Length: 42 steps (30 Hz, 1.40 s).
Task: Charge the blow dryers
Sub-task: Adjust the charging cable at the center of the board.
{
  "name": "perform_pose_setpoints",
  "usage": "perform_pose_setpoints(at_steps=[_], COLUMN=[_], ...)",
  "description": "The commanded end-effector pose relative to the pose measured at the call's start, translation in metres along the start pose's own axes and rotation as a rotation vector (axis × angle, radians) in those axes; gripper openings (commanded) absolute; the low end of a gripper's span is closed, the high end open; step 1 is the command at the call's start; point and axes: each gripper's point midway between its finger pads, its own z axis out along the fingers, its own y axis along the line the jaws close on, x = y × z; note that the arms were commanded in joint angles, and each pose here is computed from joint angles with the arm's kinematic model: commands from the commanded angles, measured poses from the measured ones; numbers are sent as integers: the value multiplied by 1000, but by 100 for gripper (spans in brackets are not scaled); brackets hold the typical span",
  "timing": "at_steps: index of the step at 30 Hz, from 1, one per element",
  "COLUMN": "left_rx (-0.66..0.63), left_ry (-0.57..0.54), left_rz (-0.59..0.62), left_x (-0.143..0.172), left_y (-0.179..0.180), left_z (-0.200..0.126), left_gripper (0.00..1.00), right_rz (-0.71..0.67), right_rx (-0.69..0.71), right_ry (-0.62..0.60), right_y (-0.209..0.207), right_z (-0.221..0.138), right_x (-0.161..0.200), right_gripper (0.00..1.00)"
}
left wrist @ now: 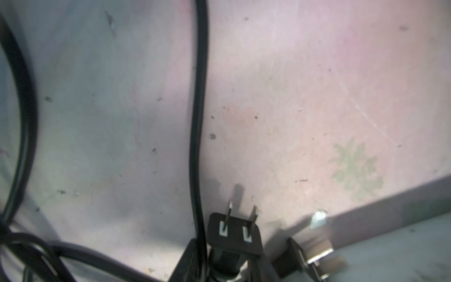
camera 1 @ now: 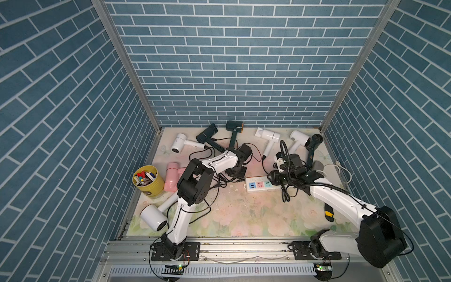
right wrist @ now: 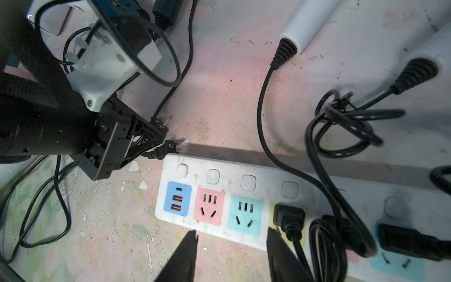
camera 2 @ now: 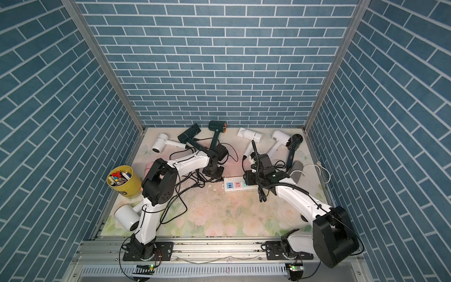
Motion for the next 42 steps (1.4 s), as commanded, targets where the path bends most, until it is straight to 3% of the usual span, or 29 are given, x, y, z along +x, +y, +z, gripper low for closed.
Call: perform_pose_setpoints(at_steps=[1,9,17,31,36,42], left_rx=[-26,-25,19,81,39,84], left_ry=[-22,-131,-203,-175,-154,-174], left_rz=[28,-38,-145,-195,-214,-228], left_x=[-7,-26,-12,18,31,28], left_y=[5,45,79,83,92,85], left_z=[-18,-71,-102,-85,-73,-69], left_gripper=[23,20,20,21,23,23], right_rz=[-5,-8,-21,-75,-180,-325], right_rx=[-27,-15,-10,-102,-169,-192], right_ry=[-17,-34,-44,-13,18,129], right_y=[6,4,4,21,48,83], right_z=[-3,-6,-9,-7,-7,6], right_x=[-2,-4,-6,0,6,19], right_gripper=[44,38,38,39,40,40])
